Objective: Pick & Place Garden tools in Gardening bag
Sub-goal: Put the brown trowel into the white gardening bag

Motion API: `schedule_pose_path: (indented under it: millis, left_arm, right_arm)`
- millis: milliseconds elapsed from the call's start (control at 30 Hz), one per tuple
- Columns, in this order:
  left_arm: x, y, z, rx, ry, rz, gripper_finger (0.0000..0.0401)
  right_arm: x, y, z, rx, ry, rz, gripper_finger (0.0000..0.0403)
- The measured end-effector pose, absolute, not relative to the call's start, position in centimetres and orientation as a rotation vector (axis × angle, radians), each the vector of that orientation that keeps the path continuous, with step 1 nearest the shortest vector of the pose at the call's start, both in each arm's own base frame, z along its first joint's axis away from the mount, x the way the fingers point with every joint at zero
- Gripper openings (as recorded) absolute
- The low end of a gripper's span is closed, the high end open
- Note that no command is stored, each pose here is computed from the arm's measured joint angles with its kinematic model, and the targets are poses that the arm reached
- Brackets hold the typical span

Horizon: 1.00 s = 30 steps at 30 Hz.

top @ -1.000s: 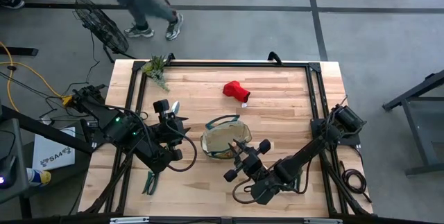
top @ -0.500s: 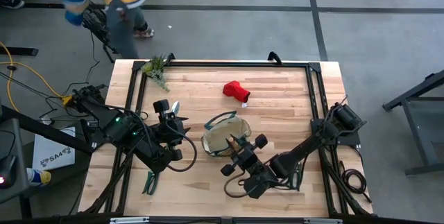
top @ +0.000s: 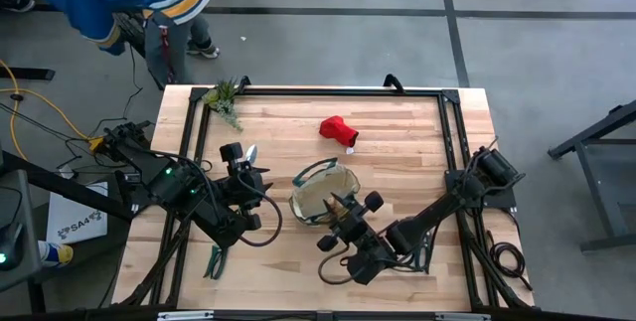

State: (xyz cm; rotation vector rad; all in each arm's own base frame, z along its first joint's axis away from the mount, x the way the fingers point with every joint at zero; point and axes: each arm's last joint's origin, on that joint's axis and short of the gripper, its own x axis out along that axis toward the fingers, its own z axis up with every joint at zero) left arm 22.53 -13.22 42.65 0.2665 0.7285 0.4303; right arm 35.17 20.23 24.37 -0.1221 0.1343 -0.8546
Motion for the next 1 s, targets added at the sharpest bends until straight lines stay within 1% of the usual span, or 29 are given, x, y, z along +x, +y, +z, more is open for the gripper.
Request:
schedule_pose_path:
  millis: [67,133,300,833,1000]
  left_arm:
    - [22.53,-13.22,42.65,0.271,0.73,0.429,0.0136]
    - [22.53,-13.22,42.65,0.272,0.73,0.428,0.0136]
    - [22.53,-13.22,42.65,0.273,0.73,0.428,0.0136]
    - [22.53,-13.22,42.65,0.272,0.73,0.428,0.0136]
    - [22.53,-13.22,42.65,0.274,0.731,0.427,0.0136]
  right_arm:
    - [35.28,20.05,24.37,-0.121,0.134,-0.86,0.0128]
    - [35.31,19.98,24.37,-0.121,0.134,-0.862,0.0143]
    - [35.29,19.98,24.39,-0.126,0.132,-0.869,0.015]
    - [35.32,20.04,24.54,-0.109,0.125,-0.862,0.0101]
    - [35.33,20.05,24.57,-0.186,0.161,-0.855,0.0087]
